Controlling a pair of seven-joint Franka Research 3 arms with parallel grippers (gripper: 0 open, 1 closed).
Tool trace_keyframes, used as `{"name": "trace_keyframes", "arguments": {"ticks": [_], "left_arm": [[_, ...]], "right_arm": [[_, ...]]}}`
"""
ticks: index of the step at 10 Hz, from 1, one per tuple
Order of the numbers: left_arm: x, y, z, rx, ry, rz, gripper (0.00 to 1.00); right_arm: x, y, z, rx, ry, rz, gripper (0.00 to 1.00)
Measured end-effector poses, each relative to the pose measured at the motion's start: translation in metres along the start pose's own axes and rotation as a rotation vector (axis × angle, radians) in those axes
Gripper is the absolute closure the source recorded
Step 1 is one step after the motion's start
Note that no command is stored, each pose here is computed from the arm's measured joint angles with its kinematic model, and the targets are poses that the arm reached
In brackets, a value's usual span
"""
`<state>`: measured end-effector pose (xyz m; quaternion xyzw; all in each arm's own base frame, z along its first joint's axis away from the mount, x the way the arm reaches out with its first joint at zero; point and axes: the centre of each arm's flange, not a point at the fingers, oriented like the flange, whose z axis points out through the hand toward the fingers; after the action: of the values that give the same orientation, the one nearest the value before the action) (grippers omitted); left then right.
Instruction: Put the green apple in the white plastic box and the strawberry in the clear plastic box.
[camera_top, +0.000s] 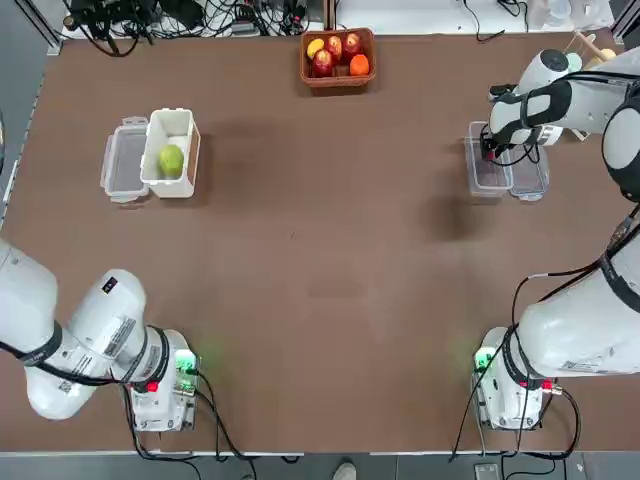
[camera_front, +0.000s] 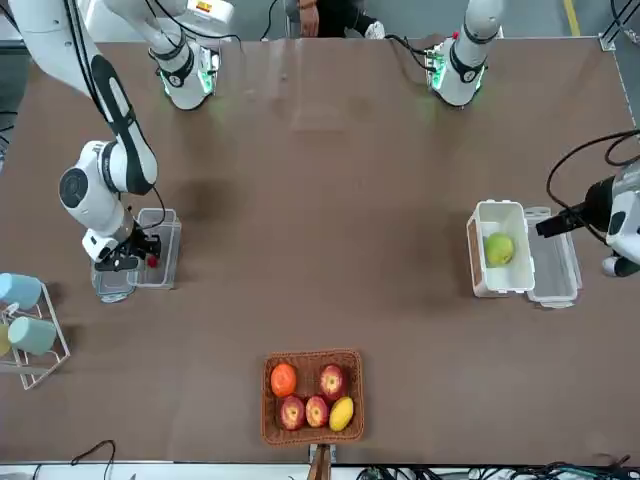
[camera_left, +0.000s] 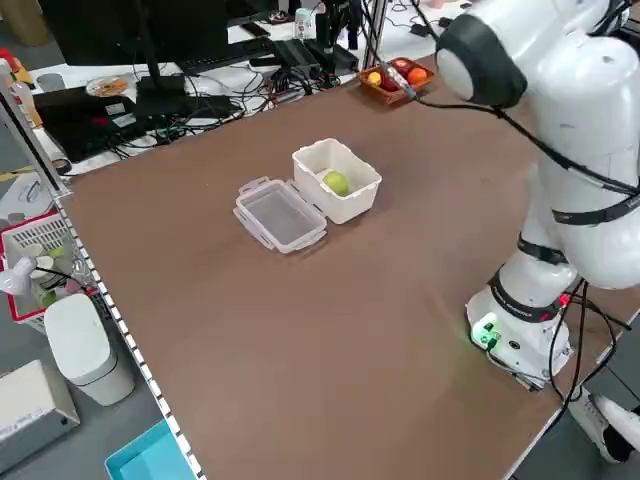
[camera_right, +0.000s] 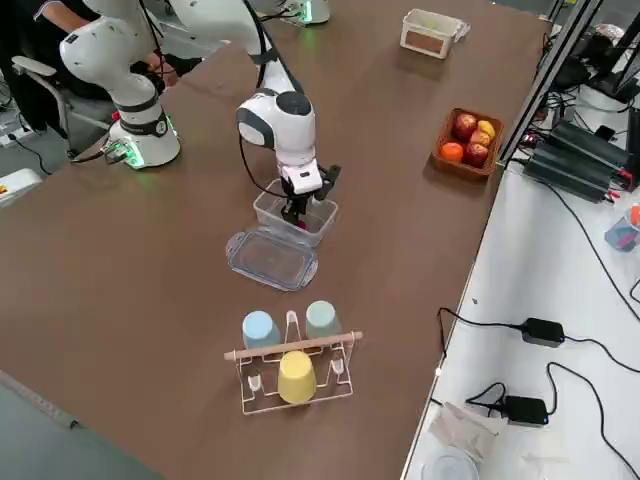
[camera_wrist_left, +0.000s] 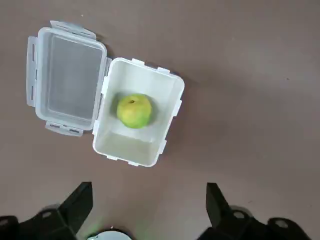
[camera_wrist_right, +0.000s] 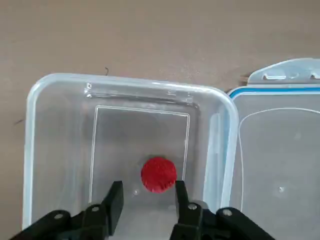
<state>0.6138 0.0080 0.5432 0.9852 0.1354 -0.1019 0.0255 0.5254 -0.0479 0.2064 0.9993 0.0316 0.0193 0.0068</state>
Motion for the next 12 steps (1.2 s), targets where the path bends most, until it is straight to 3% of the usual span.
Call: {"name": "trace_keyframes", "arguments": {"ticks": [4,6,9,12], "left_arm": [[-0.051,0.040,-0.058,0.052,0.079,0.106,0.00],[-0.075,0.051,-0.079,0.048,0.111,0.186,0.00],[-0.093,0.025,-0.107,0.004,0.143,0.231,0.00],[-0.105,0.021,-0.118,0.014,0.152,0.235,0.00]], "right_arm": [[-0.001,-0.001,0.000,0.005,-0.029,-0.001,0.48],[0.007,0.000,-0.022,0.018,-0.101,-0.001,0.23],[0.027,0.002,-0.098,0.028,-0.149,0.008,0.01],[0.057,-0.032,-0.149,0.017,-0.136,0.099,0.00]]}}
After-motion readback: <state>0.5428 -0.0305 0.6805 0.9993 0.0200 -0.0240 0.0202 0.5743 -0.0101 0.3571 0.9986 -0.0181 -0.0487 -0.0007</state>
